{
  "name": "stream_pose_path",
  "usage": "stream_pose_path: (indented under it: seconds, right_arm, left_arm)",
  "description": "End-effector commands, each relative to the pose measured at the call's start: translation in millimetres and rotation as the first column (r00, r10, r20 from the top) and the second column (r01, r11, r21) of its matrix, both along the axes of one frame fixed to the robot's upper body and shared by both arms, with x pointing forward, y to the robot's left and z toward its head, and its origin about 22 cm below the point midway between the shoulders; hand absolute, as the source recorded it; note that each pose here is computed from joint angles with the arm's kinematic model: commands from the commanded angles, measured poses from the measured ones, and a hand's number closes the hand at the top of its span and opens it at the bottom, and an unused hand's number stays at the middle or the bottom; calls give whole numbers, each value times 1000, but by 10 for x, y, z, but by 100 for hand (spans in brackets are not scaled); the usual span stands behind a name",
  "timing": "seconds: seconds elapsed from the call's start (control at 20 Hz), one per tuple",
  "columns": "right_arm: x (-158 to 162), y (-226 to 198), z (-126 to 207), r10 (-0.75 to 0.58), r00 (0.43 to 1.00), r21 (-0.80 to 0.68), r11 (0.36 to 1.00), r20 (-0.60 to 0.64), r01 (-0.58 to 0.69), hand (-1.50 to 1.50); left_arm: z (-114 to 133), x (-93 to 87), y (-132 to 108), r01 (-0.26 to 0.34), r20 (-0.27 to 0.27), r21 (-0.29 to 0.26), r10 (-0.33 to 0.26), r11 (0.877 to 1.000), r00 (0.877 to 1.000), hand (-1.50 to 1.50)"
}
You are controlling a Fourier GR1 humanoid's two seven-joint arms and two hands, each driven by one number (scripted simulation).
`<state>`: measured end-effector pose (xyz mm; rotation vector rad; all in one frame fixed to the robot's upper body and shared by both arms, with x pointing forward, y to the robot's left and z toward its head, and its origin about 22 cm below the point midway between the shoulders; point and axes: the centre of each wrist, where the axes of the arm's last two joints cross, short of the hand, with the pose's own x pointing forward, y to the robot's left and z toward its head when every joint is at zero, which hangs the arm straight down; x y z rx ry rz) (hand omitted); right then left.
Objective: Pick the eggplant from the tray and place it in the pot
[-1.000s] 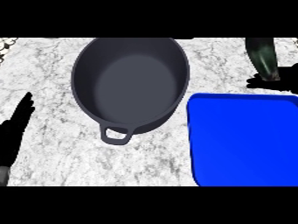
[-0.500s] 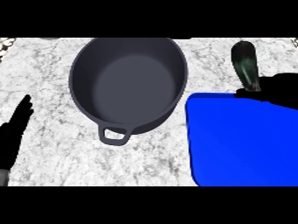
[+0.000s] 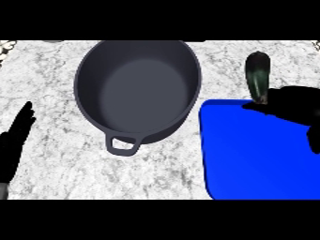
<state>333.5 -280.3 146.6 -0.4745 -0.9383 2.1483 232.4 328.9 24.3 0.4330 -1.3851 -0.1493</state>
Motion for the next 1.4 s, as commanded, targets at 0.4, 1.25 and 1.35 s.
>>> stream_pose_path:
  seconds: [0.4,1.25,1.35]
  right_arm:
    - [19,-133,-495,-20,1000,-25,999,0,20,-150]
    - [306,-110,-511,89,996,-9,996,-26,-89,150]
    - [246,-100,-576,98,995,-27,995,-11,-98,150]
  left_arm:
    - [21,64,23,1,3,1,-1,1000,1000,0]
    - [-127,86,-24,9,13,11,-9,1000,1000,0]
    - [0,140,18,3,7,9,-3,1000,1000,0]
